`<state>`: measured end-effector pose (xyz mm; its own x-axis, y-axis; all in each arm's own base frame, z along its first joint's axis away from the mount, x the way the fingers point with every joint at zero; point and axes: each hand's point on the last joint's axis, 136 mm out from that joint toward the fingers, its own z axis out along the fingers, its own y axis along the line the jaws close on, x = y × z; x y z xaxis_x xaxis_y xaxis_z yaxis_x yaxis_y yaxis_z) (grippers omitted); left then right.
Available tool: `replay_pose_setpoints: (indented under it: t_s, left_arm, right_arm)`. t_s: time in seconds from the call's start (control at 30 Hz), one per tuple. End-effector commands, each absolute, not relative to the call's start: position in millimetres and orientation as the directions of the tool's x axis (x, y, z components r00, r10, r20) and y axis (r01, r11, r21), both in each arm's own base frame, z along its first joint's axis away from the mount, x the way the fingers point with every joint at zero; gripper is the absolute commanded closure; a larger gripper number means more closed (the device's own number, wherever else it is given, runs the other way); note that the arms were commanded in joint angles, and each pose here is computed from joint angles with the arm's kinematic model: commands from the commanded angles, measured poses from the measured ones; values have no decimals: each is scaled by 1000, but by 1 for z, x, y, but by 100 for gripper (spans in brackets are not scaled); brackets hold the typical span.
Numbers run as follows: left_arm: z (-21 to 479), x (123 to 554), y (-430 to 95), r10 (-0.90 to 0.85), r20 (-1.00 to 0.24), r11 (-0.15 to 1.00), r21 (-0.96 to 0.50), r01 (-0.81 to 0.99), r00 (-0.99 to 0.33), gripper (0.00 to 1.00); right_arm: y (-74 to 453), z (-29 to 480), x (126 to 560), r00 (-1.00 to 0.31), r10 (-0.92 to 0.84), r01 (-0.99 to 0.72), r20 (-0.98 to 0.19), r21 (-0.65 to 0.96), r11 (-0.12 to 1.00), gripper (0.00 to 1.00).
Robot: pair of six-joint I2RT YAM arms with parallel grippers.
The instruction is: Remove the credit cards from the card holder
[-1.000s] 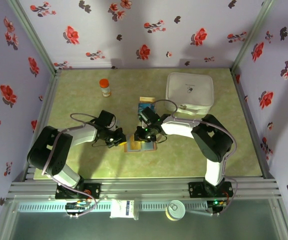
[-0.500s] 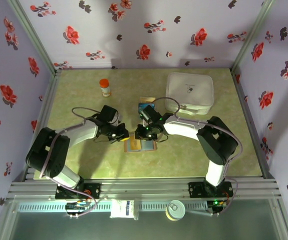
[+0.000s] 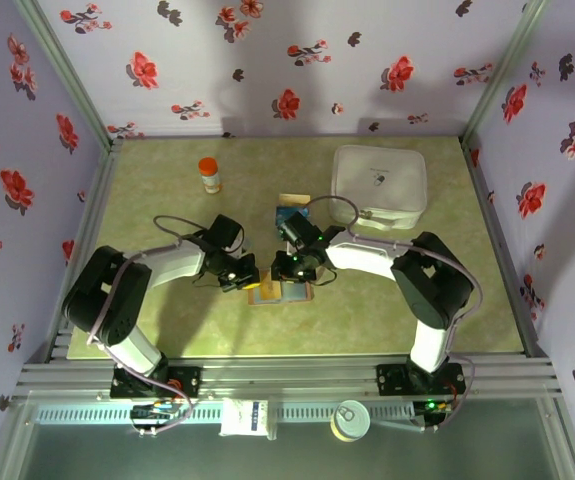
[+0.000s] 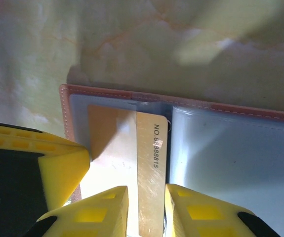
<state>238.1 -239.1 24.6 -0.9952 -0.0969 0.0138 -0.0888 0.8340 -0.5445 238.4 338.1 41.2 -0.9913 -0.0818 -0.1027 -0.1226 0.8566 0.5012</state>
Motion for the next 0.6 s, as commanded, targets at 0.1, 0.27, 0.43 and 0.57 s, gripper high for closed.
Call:
replay_pose_setpoints:
  t_s: [0.1, 0.27, 0.43, 0.57]
  left_arm:
    - [16, 234, -233, -81, 23, 858, -507, -82, -996, 100]
    - [13, 232, -232, -79, 29, 863, -498, -83, -996, 100]
    - [12, 232, -231, -80, 31, 865, -495, -85, -996, 100]
    - [12, 231, -231, -80, 31, 864, -496, -84, -996, 100]
  right_arm:
    - [343, 29, 234, -991, -103, -129, -80, 507, 852, 73]
    - [349, 31, 234, -992, -100, -124, -74, 545, 829, 73]
    - [357, 40, 233, -993, -88, -117, -78, 599, 792, 74]
    - [358, 45, 234, -994, -77, -111, -81, 619, 777, 76]
